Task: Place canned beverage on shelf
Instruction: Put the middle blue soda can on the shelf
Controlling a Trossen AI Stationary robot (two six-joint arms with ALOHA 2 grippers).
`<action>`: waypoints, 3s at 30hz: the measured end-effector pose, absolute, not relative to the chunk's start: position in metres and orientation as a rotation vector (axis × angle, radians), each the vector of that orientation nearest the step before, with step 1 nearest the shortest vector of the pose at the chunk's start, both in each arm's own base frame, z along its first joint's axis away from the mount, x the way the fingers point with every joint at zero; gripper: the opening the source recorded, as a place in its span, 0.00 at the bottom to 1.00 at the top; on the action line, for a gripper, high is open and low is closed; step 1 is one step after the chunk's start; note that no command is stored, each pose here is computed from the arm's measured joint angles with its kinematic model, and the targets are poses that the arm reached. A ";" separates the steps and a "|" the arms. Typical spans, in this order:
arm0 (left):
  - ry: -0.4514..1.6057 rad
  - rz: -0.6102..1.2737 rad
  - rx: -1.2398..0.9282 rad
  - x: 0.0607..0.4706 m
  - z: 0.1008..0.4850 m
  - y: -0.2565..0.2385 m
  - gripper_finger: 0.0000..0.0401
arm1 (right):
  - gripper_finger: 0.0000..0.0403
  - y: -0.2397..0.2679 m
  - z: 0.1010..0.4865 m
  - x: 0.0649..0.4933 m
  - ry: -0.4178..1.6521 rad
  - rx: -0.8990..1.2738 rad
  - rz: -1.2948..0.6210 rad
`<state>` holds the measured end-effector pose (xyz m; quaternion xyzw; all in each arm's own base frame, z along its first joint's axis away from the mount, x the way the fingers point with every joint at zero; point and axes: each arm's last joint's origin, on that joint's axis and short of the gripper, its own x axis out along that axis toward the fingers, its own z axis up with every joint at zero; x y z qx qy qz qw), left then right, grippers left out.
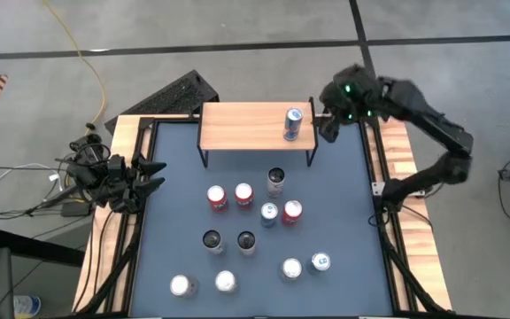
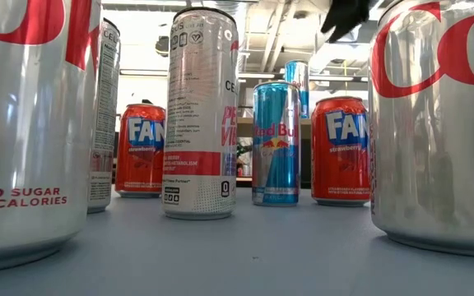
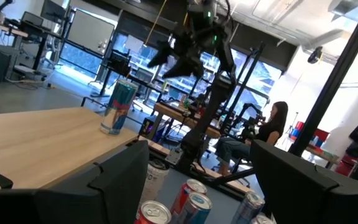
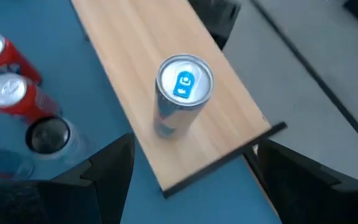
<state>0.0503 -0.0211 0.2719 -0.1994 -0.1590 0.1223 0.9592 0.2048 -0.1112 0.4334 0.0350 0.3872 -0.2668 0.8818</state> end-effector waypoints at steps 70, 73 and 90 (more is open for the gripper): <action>-0.326 0.214 -0.444 0.051 0.271 -0.023 0.68 | 0.92 -0.114 0.291 0.228 0.453 0.005 -0.681; -0.326 0.215 -0.444 0.051 0.271 -0.023 0.68 | 0.92 -0.117 0.293 0.228 0.427 0.008 -0.681; -0.321 0.223 -0.435 0.051 0.270 -0.023 0.68 | 0.92 -0.127 0.289 0.243 0.345 0.016 -0.661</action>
